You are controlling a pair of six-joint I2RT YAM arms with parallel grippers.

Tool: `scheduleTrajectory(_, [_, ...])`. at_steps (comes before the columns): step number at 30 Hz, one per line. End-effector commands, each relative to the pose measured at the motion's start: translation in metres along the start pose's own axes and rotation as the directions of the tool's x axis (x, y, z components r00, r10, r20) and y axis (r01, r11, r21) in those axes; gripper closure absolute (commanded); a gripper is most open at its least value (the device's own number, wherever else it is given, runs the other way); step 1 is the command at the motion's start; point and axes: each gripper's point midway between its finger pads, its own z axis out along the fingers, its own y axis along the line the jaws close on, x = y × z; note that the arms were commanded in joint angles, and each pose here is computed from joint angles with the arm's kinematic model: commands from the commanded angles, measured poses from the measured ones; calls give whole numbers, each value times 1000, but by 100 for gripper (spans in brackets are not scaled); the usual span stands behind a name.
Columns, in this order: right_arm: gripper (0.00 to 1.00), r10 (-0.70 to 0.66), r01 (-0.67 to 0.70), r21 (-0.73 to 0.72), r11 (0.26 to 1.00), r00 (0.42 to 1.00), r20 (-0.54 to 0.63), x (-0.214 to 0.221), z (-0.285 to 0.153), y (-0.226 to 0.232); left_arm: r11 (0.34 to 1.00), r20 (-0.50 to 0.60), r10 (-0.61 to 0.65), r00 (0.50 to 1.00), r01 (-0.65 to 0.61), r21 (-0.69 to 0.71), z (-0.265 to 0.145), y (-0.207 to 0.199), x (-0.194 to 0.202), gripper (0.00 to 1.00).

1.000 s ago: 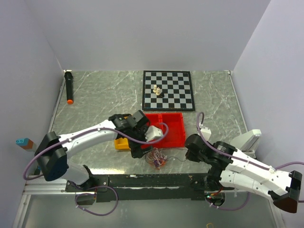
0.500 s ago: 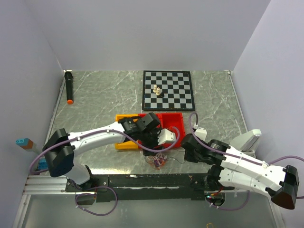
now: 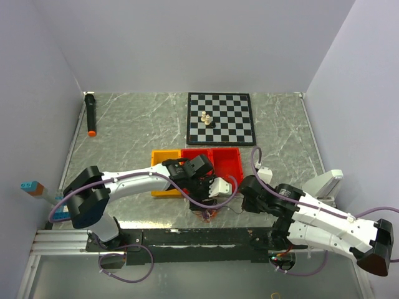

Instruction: Untangle the cables

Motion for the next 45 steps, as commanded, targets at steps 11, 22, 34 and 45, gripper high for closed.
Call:
scheduleTrajectory(11, [100, 23, -16, -91, 996, 997, 76, -29, -33, 23, 997, -45, 22, 999, -19, 79, -23, -26, 10, 99])
scheduleTrajectory(22, [100, 65, -10, -181, 983, 951, 302, -94, -114, 25, 999, -60, -16, 998, 14, -34, -122, -38, 56, 99])
scheduleTrajectory(34, [100, 31, 91, -359, 929, 947, 321, -105, -151, 60, 962, 111, -58, 992, 85, -258, -156, -10, 36, 59])
scheduleTrajectory(45, [100, -116, 320, -692, 647, 938, 326, -96, -207, 156, 918, 276, -101, 956, 197, -345, -173, 12, 2, 31])
